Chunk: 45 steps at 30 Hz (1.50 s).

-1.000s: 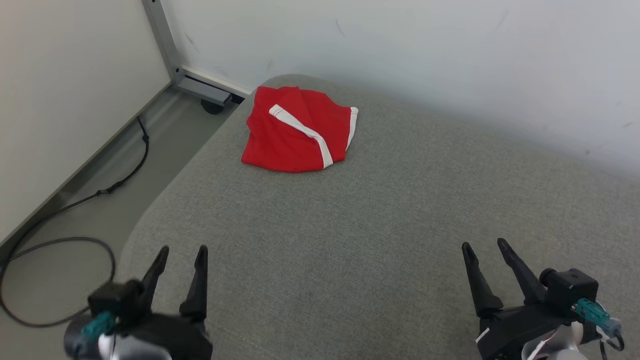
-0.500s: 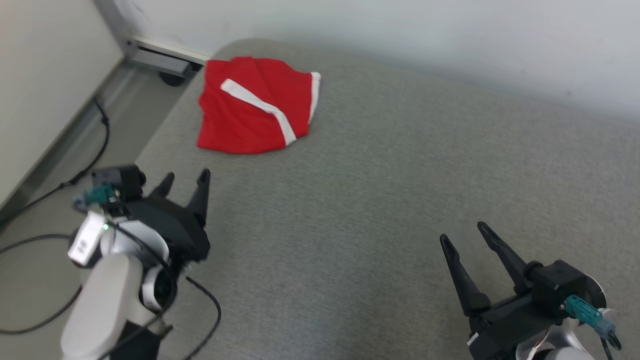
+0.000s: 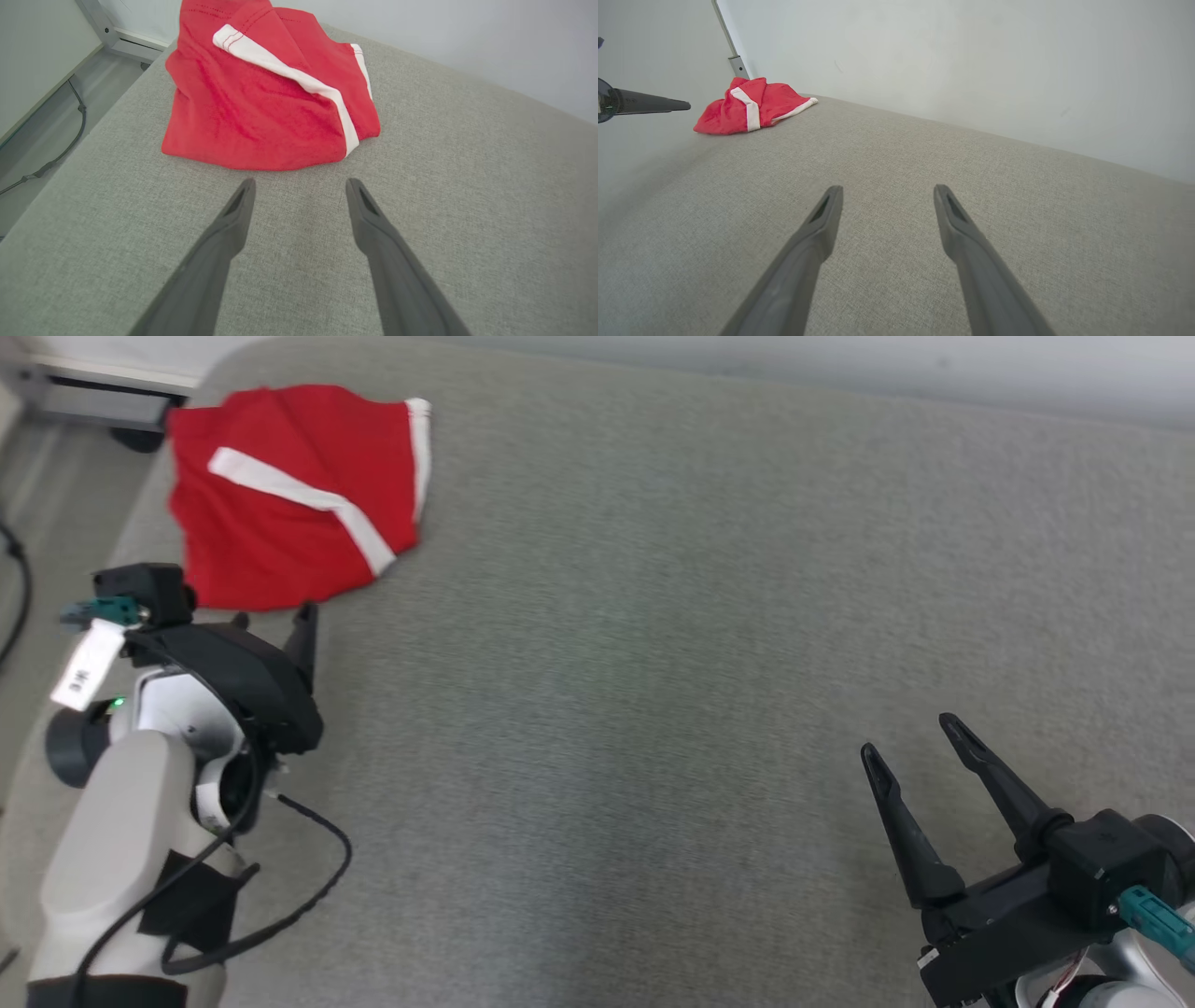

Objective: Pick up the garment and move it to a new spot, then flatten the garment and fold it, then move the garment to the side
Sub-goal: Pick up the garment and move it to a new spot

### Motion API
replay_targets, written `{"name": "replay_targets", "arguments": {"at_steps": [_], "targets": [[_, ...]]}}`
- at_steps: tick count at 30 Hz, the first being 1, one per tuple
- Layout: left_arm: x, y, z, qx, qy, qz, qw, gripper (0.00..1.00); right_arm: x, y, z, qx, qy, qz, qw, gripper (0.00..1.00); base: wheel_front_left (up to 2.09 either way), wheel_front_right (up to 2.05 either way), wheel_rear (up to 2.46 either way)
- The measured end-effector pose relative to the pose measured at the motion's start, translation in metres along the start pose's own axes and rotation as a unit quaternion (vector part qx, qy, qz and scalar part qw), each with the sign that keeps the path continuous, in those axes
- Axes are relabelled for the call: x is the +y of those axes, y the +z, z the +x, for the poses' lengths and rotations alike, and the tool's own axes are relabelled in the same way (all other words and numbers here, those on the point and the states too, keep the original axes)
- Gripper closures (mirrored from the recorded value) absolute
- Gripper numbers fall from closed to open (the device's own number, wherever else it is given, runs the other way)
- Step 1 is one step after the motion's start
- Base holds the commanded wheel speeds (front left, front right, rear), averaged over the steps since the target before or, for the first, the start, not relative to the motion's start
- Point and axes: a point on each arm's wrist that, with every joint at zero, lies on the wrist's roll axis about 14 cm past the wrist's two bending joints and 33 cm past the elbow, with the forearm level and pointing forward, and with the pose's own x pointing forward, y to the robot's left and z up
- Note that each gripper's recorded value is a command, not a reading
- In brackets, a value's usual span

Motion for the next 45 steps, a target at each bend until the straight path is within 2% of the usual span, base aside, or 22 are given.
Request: {"name": "replay_targets", "arguments": {"at_steps": [4,9,15,24,25,26,27,31,45], "targets": [[-0.004,-0.014,0.02,0.027,0.006,0.027,0.999,0.0,-0.015,-0.003,-0.008,0.011,-0.021,-0.001,1.0,0.0,0.0,0.0,0.0],[0.007,-0.02,0.037,0.044,0.029,0.049,0.997,0.0,-0.028,-0.004,-0.014,0.018,-0.039,-0.004,0.999,0.0,0.0,0.0,0.0],[0.024,-0.025,0.061,0.065,0.053,0.112,0.99,0.0,-0.045,0.0,-0.021,0.021,-0.062,-0.013,0.998,0.0,0.0,0.0,0.0],[0.002,-0.035,0.095,0.072,0.043,0.132,0.988,0.0,-0.075,-0.002,-0.047,0.047,-0.112,-0.028,0.992,0.0,0.0,0.0,0.0],[-0.002,-0.033,0.099,0.07,0.043,0.133,0.988,0.61,-0.08,-0.003,-0.05,0.049,-0.12,-0.03,0.991,0.0,0.0,0.0,0.0],[-0.006,-0.03,0.104,0.067,0.041,0.132,0.988,0.95,-0.084,-0.003,-0.052,0.052,-0.126,-0.033,0.99,0.0,0.0,0.0,0.0],[-0.011,-0.028,0.108,0.064,0.038,0.13,0.989,1.0,-0.087,-0.005,-0.054,0.054,-0.13,-0.034,0.989,0.0,0.0,0.0,0.0],[-0.026,-0.032,0.119,0.068,0.032,0.116,0.99,1.0,-0.092,-0.013,-0.055,0.069,-0.136,-0.032,0.988,0.0,0.0,0.0,0.0],[-0.009,-0.019,0.093,0.065,0.055,0.088,0.992,1.0,-0.07,-0.003,-0.021,0.038,-0.091,0.0,0.995,0.0,0.0,0.0,0.0]]}}
